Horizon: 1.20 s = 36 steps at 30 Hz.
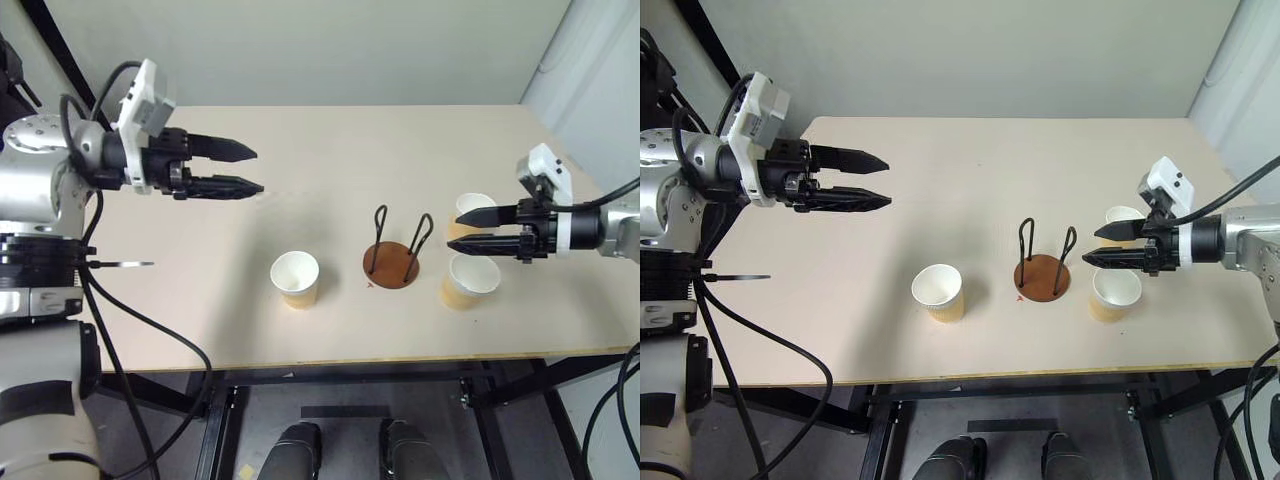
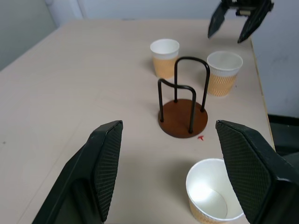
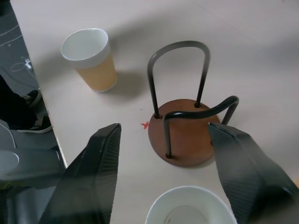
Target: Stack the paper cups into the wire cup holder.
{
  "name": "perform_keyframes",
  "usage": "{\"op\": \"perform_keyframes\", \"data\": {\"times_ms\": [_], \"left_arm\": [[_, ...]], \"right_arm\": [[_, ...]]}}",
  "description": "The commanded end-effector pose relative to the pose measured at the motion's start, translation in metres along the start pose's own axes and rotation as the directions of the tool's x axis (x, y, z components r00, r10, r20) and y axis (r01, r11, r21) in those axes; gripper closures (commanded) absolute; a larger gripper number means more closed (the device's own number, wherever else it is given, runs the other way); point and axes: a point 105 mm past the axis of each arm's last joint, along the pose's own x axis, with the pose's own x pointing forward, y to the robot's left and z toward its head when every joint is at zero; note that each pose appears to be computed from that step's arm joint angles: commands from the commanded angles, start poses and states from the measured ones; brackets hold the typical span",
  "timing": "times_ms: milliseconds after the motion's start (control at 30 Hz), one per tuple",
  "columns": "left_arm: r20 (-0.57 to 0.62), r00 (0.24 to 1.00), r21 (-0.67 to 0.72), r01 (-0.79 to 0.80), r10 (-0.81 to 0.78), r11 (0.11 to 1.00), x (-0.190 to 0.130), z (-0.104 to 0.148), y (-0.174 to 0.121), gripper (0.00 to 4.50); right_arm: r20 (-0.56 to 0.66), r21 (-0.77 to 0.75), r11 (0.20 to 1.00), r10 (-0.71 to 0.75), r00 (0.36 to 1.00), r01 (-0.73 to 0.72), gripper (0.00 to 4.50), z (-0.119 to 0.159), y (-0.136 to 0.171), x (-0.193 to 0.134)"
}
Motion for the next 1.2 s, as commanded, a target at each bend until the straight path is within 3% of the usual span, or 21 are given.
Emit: {"op": "perform_keyframes", "data": {"times_ms": [33,67,267,433,1100,1200], "left_arm": [[0.012,0.999,0.035,-0.042,0.042,0.999,-0.015,0.008,0.001,1.06],[0.009,0.999,0.028,-0.039,0.039,0.999,-0.017,0.006,-0.003,1.06],[-0.011,0.998,0.019,-0.056,0.056,0.998,-0.024,-0.002,-0.017,1.06],[-0.005,0.996,0.02,-0.085,0.085,0.996,-0.028,0.0,-0.017,1.06],[-0.004,0.993,0.036,-0.12,0.12,0.992,-0.031,0.0,-0.009,1.06],[-0.004,0.993,0.035,-0.122,0.122,0.992,-0.031,-0.001,-0.009,1.06]], "right_arm": [[0.002,-0.046,0.998,-0.032,0.999,0.032,0.21,0.009,-0.007,0.005],[-0.007,-0.055,0.998,-0.02,1.0,0.02,0.04,0.008,-0.006,0.009],[-0.061,-0.024,0.995,0.095,0.994,-0.097,0.04,-0.005,0.016,0.03],[-0.094,-0.02,0.994,0.105,0.99,-0.107,0.04,-0.014,0.019,0.041],[-0.084,-0.021,0.999,-0.047,0.995,0.046,0.04,-0.022,0.002,0.081],[-0.079,-0.011,0.996,-0.084,0.993,0.083,0.64,-0.024,0.0,0.086]]}}
